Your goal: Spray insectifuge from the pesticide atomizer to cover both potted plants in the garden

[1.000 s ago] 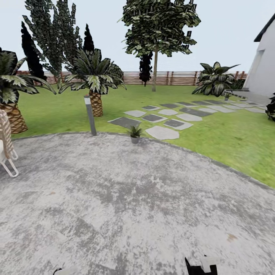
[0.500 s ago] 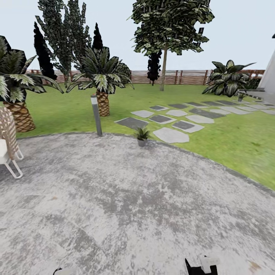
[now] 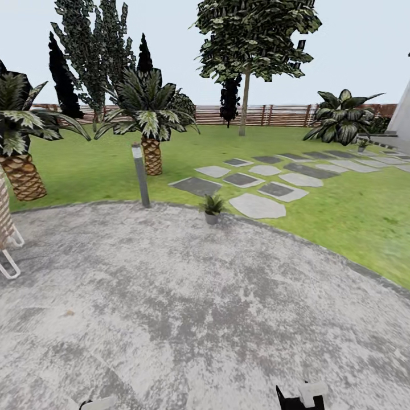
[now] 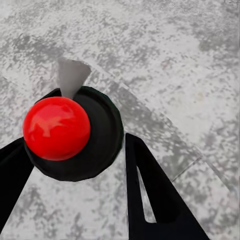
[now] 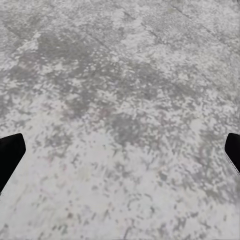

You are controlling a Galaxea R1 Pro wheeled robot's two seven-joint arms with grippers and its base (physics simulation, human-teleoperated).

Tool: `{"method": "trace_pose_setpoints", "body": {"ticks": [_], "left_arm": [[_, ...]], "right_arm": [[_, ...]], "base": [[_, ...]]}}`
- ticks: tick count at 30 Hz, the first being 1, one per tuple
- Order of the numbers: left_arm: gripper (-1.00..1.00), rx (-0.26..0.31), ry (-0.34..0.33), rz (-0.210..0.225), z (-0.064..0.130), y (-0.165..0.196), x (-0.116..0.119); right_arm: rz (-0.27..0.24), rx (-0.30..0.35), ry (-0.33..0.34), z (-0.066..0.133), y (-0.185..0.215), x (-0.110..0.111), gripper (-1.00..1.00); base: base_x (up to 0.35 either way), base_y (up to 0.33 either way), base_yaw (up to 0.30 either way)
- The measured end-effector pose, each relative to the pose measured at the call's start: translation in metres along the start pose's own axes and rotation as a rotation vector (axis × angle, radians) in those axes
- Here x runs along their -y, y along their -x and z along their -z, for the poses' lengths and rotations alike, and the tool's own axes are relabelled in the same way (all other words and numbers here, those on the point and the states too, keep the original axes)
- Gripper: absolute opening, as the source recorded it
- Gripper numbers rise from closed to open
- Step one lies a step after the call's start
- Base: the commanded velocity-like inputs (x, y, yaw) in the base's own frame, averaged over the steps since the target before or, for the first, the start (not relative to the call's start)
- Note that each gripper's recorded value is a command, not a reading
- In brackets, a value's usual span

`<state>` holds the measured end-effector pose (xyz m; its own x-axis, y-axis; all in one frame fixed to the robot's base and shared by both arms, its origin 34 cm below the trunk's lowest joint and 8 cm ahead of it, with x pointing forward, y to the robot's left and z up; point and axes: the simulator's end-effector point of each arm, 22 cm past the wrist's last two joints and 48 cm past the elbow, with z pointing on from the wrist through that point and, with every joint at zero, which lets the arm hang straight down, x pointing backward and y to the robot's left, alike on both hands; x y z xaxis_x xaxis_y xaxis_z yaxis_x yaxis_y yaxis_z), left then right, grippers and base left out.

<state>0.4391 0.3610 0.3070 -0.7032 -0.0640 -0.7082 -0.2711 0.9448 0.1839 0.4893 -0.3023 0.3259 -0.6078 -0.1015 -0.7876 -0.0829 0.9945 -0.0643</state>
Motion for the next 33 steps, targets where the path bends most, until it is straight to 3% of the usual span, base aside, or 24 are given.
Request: {"method": "trace_pose_setpoints", "body": {"ticks": [18, 33], "left_arm": [[-1.0, 0.0, 0.0, 0.001, -0.0001, 0.0003, 0.0], [-1.0, 0.0, 0.0, 0.001, -0.0001, 0.0003, 0.0]], "right_arm": [[0.0, -0.001, -0.001, 0.0002, -0.0006, 0.0003, 1.0], [0.0, -0.001, -0.001, 0.0003, -0.0008, 0.0002, 1.0]], "base": [[0.339, 0.004, 0.0], [0.339, 0.09, 0.0]]}}
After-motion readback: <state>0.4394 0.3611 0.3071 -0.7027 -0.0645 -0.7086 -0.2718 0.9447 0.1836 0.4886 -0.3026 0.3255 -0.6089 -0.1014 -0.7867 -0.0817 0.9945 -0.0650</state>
